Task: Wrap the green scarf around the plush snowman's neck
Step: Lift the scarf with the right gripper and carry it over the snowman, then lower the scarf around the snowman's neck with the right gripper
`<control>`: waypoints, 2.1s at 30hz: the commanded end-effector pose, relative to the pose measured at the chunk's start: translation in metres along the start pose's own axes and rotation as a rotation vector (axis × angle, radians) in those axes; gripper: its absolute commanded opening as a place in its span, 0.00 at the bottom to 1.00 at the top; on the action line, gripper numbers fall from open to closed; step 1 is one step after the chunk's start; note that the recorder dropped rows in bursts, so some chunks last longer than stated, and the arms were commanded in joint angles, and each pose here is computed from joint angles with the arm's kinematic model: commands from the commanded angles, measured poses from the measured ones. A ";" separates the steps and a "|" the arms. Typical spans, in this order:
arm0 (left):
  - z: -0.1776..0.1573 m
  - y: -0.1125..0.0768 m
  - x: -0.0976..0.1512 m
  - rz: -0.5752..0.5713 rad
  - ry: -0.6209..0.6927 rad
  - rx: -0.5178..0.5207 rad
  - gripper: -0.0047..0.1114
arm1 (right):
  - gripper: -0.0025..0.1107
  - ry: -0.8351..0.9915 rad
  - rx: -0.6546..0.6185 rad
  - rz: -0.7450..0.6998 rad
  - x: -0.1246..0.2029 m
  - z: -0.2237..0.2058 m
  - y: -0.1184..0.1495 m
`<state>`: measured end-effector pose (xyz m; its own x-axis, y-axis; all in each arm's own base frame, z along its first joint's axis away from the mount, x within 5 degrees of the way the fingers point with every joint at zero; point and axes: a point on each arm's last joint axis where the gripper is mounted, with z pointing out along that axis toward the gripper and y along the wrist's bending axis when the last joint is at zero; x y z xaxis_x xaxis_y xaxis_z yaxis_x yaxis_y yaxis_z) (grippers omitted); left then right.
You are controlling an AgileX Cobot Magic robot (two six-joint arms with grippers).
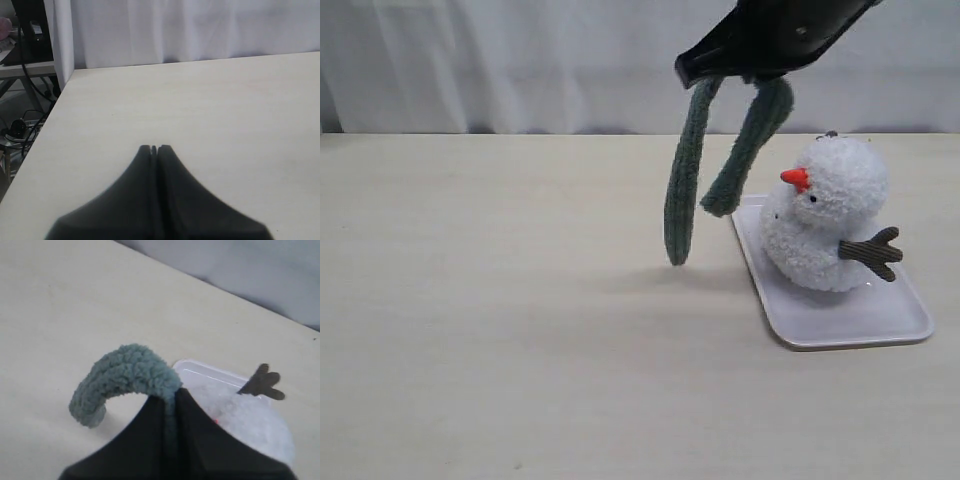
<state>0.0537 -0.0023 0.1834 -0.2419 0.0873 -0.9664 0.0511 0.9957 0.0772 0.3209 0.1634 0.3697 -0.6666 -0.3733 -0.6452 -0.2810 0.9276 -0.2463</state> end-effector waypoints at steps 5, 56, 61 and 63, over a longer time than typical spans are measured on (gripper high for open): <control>0.000 0.000 -0.001 -0.007 -0.013 0.005 0.04 | 0.06 -0.136 0.075 0.060 0.016 -0.082 -0.038; 0.000 0.000 -0.001 -0.007 -0.013 0.005 0.04 | 0.06 0.426 0.426 0.182 0.053 0.058 -0.139; 0.000 0.000 -0.001 -0.007 -0.013 0.005 0.04 | 0.06 0.460 0.308 0.188 0.056 0.064 -0.131; 0.000 0.000 -0.001 -0.007 -0.013 0.005 0.04 | 0.06 0.479 0.285 0.198 0.058 0.071 -0.127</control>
<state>0.0537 -0.0023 0.1834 -0.2419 0.0873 -0.9664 0.0511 0.9957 0.0772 0.3649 0.0234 0.3186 -0.9327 -0.1031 -0.3455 0.0500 0.9121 -0.4070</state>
